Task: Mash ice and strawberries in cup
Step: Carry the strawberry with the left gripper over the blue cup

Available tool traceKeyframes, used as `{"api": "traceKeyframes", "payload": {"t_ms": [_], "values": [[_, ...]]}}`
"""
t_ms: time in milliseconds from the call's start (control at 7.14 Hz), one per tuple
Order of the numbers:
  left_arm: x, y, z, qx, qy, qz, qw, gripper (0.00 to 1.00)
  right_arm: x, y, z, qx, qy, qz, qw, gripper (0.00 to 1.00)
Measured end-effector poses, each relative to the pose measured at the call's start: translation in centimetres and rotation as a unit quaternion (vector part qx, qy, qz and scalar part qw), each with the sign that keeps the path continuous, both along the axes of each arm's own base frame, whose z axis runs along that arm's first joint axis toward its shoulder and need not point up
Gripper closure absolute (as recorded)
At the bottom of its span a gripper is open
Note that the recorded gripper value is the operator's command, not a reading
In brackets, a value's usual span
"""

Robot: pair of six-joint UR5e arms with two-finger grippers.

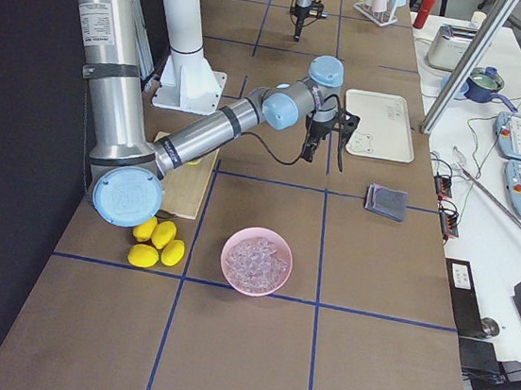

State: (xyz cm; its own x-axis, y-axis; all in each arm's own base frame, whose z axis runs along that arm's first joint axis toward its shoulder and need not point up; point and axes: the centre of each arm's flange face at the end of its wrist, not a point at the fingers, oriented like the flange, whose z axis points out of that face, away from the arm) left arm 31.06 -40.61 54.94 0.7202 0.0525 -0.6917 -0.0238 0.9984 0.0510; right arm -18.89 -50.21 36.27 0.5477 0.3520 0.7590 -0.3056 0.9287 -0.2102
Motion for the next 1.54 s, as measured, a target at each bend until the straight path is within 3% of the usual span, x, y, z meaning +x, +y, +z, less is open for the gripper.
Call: {"api": "traceKeyframes", "payload": {"t_ms": [140, 560, 701, 1121, 1401, 1541], "values": [[0.0, 0.0, 0.0, -0.002, 0.001, 0.000, 1.0000, 1.00, -0.2, -0.1, 0.0, -0.001, 0.000, 0.000, 1.0000, 0.00], [0.4, 0.5, -1.8, -0.016, 0.031, 0.021, 0.9992, 1.00, -0.5, -0.3, 0.1, -0.003, 0.000, 0.000, 1.0000, 0.00], [0.9, 0.3, -4.7, -0.012, 0.058, 0.028, 0.9979, 1.00, -0.5, -0.3, 0.1, -0.003, 0.000, 0.000, 1.0000, 0.00], [7.3, -3.1, -22.7, -0.042, 0.190, -0.013, 0.9808, 1.00, -0.4, -0.2, -0.1, 0.001, 0.000, -0.002, 1.0000, 0.00], [13.6, -1.0, -32.2, -0.073, 0.241, -0.031, 0.9672, 1.00, -0.3, -0.1, 0.0, 0.002, 0.000, -0.002, 1.0000, 0.00], [17.7, 1.0, -34.5, -0.068, 0.246, -0.043, 0.9658, 1.00, -0.3, -0.1, 0.0, 0.002, 0.000, -0.002, 1.0000, 0.00]]}}
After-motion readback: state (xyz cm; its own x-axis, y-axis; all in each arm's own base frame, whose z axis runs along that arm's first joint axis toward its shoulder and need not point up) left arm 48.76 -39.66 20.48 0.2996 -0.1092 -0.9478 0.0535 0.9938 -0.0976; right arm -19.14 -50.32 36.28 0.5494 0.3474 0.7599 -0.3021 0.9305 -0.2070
